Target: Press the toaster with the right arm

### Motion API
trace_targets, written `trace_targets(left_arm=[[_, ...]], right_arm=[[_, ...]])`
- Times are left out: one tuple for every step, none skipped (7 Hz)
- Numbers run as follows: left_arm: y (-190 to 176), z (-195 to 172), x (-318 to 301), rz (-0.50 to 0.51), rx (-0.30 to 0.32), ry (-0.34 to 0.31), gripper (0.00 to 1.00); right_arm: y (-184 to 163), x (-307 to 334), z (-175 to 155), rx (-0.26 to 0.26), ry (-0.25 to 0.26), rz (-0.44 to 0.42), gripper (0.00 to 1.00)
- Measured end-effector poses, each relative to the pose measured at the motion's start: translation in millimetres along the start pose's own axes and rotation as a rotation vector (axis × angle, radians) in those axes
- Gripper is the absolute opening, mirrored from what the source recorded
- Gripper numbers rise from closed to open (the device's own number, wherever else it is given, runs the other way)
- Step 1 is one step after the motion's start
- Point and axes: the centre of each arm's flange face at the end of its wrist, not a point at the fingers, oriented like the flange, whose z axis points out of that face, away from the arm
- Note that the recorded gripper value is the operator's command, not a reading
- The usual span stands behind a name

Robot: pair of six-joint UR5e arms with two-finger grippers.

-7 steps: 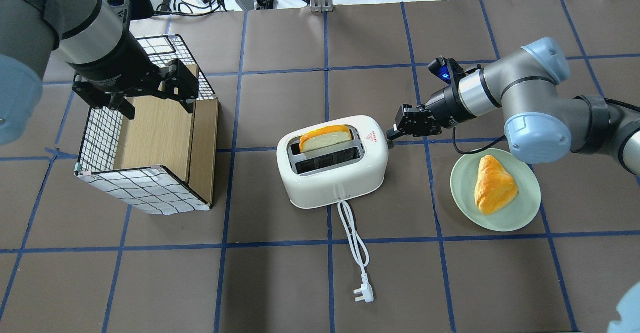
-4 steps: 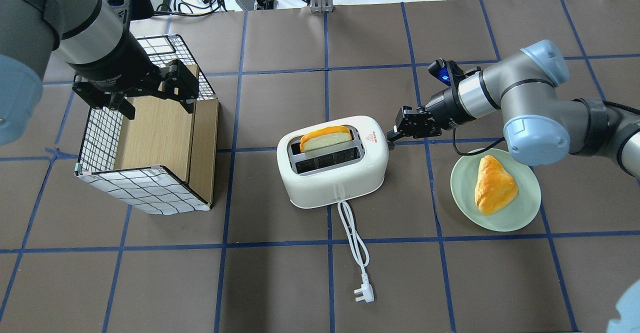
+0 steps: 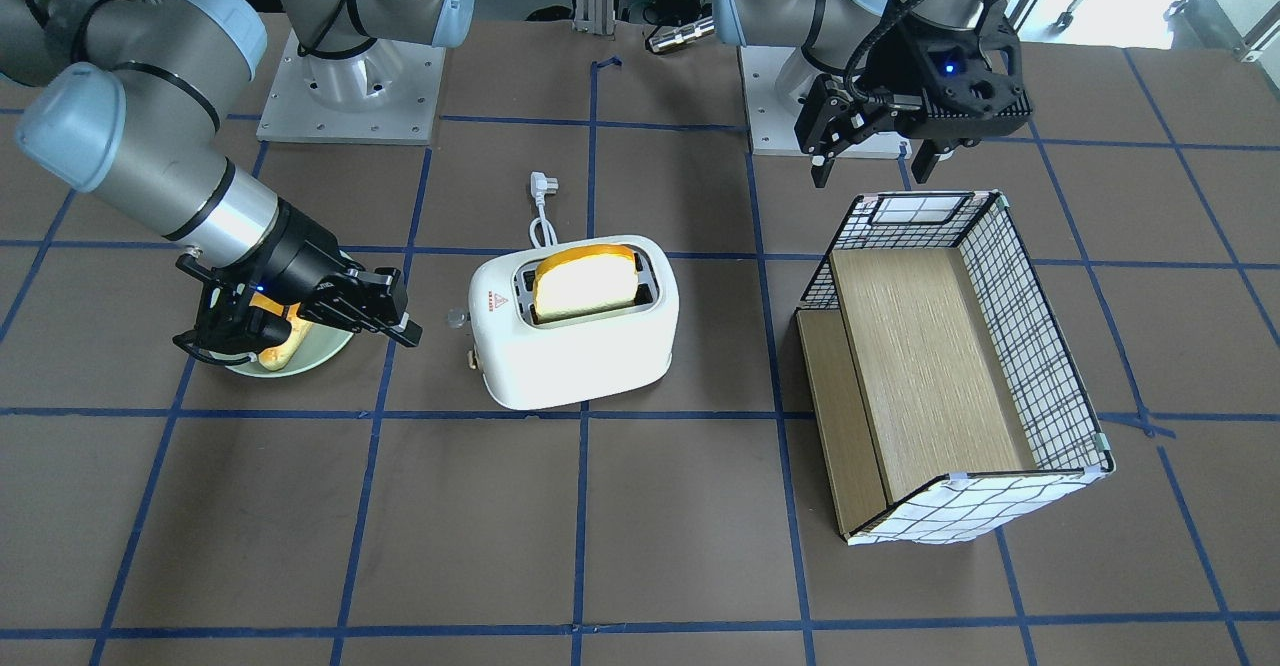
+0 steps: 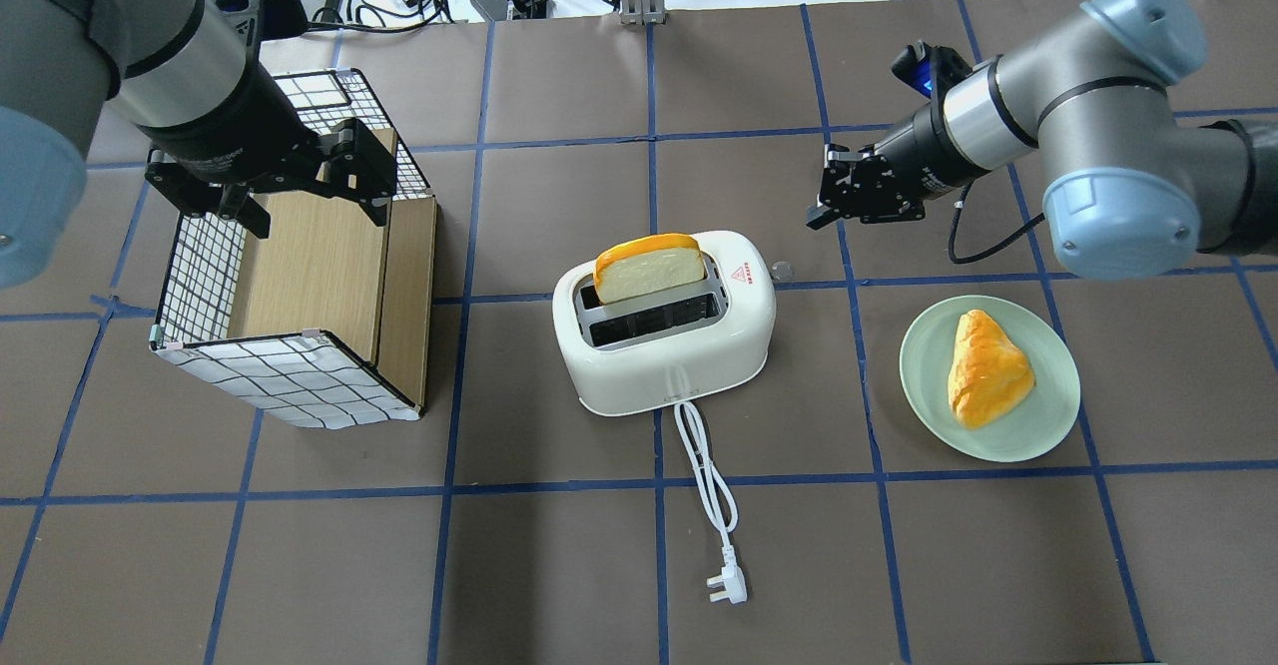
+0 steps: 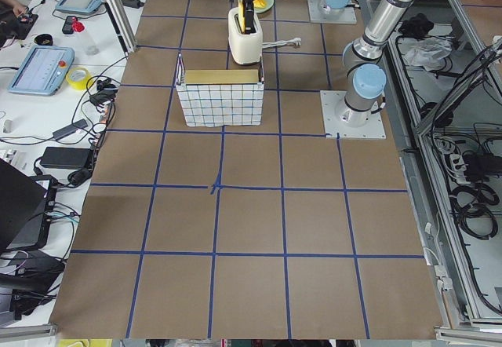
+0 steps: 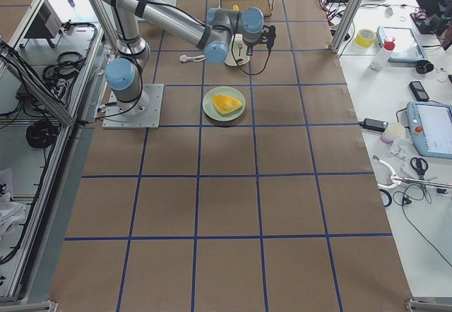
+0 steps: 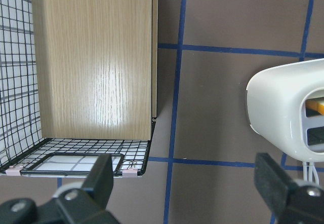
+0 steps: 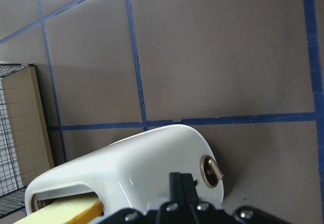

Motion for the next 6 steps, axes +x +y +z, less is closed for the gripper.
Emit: trace_targets(left_arm=[[0.0, 0.0, 0.0, 0.000, 0.000, 0.000, 1.00], [0.0, 0.0, 0.1, 0.000, 0.000, 0.001, 1.00], [0.0, 0.0, 0.0, 0.000, 0.000, 0.000, 1.00], [0.0, 0.0, 0.0, 0.000, 0.000, 0.000, 1.00], [0.0, 0.1, 0.0, 0.000, 0.000, 0.000, 1.00], [0.0, 0.0, 0.0, 0.000, 0.000, 0.000, 1.00]], right_arm=[[0.1, -15.0, -28.9, -0.001, 0.082, -0.001, 0.00], [-0.6, -34.6, -60.9, -0.010, 0.179, -0.013, 0.00], [0.1, -57.0, -91.0, -0.025, 0.278, -0.033, 0.00], [2.4, -77.6, -117.2, -0.031, 0.364, -0.053, 0.00], [5.1, -92.3, -136.6, -0.024, 0.430, -0.056, 0.00], [7.8, -102.2, -146.7, -0.017, 0.478, -0.046, 0.34]])
